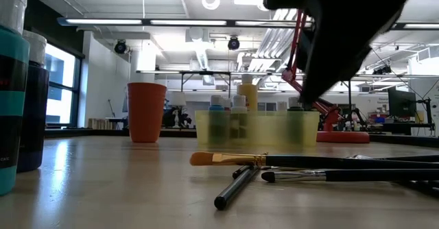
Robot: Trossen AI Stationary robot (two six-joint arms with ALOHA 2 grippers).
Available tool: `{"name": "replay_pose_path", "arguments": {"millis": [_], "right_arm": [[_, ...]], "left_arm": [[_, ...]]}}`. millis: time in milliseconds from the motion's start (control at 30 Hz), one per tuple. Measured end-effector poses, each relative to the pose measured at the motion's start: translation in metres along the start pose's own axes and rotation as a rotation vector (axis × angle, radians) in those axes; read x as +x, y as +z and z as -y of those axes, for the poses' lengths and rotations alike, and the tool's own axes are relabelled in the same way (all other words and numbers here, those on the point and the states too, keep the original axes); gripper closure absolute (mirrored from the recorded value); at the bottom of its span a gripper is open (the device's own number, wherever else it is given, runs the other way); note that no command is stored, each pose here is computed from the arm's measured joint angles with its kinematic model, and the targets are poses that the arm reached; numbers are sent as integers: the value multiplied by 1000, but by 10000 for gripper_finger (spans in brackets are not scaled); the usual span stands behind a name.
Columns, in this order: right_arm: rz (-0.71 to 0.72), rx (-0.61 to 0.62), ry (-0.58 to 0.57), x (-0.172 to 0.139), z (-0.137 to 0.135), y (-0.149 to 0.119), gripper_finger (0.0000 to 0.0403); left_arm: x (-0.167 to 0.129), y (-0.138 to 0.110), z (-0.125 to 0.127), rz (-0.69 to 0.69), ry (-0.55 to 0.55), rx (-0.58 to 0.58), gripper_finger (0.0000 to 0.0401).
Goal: Pick & Place Paint Supplies
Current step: Put the orange paintbrush into the orange cup
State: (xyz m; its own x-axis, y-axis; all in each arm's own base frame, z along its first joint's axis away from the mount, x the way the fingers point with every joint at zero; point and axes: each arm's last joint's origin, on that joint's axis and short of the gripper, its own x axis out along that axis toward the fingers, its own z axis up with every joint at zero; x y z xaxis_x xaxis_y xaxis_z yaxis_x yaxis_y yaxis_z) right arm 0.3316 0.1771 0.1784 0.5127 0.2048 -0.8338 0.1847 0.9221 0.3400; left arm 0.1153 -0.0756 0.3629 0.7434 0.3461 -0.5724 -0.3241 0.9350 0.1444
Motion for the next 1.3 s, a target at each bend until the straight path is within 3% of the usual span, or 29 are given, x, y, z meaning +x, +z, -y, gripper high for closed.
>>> {"name": "replay_pose_path", "arguments": {"millis": [167,1300], "right_arm": [[-65,-11,-1,14,1,-8,315],[-166,-50,-77,36,9,-23,320]], "left_arm": [[0,0,0,0,-1,0,400],[0,0,0,0,1,0,400]]}}
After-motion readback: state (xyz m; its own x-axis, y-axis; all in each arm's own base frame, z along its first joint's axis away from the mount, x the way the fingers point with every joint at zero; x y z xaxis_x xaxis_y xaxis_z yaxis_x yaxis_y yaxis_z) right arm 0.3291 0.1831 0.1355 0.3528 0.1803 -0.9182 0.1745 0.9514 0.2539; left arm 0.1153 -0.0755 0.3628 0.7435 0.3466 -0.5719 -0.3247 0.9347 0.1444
